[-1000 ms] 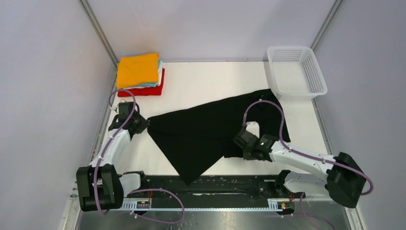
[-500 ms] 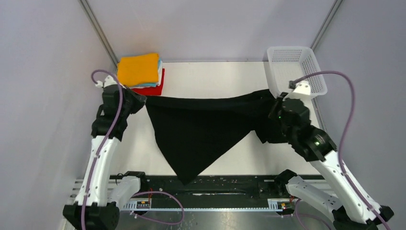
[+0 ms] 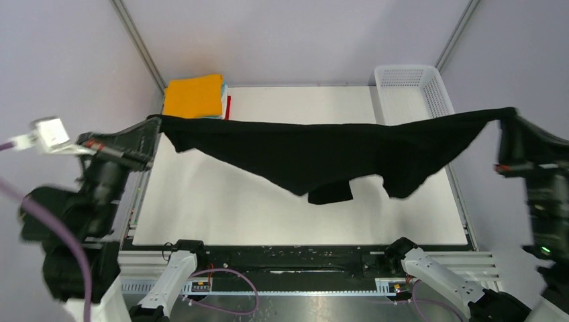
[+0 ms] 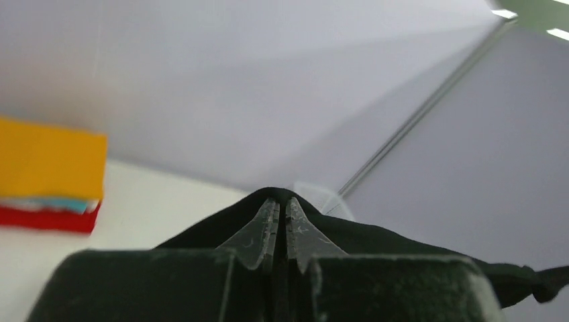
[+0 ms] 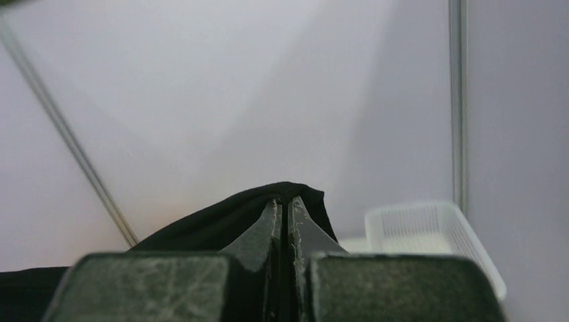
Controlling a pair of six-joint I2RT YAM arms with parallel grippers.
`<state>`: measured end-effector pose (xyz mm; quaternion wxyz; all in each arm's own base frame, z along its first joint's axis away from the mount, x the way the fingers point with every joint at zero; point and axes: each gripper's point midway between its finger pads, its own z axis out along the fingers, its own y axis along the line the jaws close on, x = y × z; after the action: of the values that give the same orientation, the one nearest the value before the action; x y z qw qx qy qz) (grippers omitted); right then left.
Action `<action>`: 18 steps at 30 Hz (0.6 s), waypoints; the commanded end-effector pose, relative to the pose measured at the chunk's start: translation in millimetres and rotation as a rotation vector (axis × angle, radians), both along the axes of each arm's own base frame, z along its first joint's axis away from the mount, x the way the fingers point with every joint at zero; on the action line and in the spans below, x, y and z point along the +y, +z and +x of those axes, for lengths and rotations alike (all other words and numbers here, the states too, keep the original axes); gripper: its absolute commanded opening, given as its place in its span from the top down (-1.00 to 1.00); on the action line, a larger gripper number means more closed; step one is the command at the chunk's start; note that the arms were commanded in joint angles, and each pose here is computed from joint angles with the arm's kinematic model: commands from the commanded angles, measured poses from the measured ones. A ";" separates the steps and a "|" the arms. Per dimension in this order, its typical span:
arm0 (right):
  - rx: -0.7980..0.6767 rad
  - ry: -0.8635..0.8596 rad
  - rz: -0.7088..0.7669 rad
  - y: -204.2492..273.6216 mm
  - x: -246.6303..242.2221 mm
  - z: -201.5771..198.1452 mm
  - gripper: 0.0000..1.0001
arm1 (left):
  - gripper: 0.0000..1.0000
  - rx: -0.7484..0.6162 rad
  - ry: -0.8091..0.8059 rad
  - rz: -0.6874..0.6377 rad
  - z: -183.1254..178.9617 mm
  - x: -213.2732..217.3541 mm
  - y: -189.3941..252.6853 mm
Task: Fold and stack the t-shirts
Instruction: Flatten out the tshirt
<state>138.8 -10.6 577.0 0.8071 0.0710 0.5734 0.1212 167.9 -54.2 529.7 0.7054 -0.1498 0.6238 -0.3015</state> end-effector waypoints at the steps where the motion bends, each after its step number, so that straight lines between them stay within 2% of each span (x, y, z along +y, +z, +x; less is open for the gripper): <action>1: -0.135 0.091 -0.107 47.7 -0.6 -37.4 1.00 | 1.00 -0.176 -0.059 0.069 -56.8 -8.5 53.1; 6: -0.221 0.161 -0.136 79.9 -3.6 -69.8 1.00 | 1.00 -0.284 -0.149 0.105 -93.9 -23.2 85.7; 10: -0.230 0.133 -0.158 91.5 -7.3 -68.8 1.00 | 1.00 -0.303 -0.154 0.100 -97.6 -24.0 93.9; 14: -0.193 0.050 -0.171 87.1 -10.8 -47.5 1.00 | 1.00 -0.253 -0.153 0.104 -74.8 -24.4 86.2; 18: -0.107 -0.076 -0.184 67.8 -9.3 -4.5 1.00 | 1.00 -0.126 -0.106 0.095 -19.0 -17.9 54.7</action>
<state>77.3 -24.7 658.2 0.8595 -0.0227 0.4958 0.1218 73.1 -78.4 614.4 0.7670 -0.0238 0.5402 -0.3456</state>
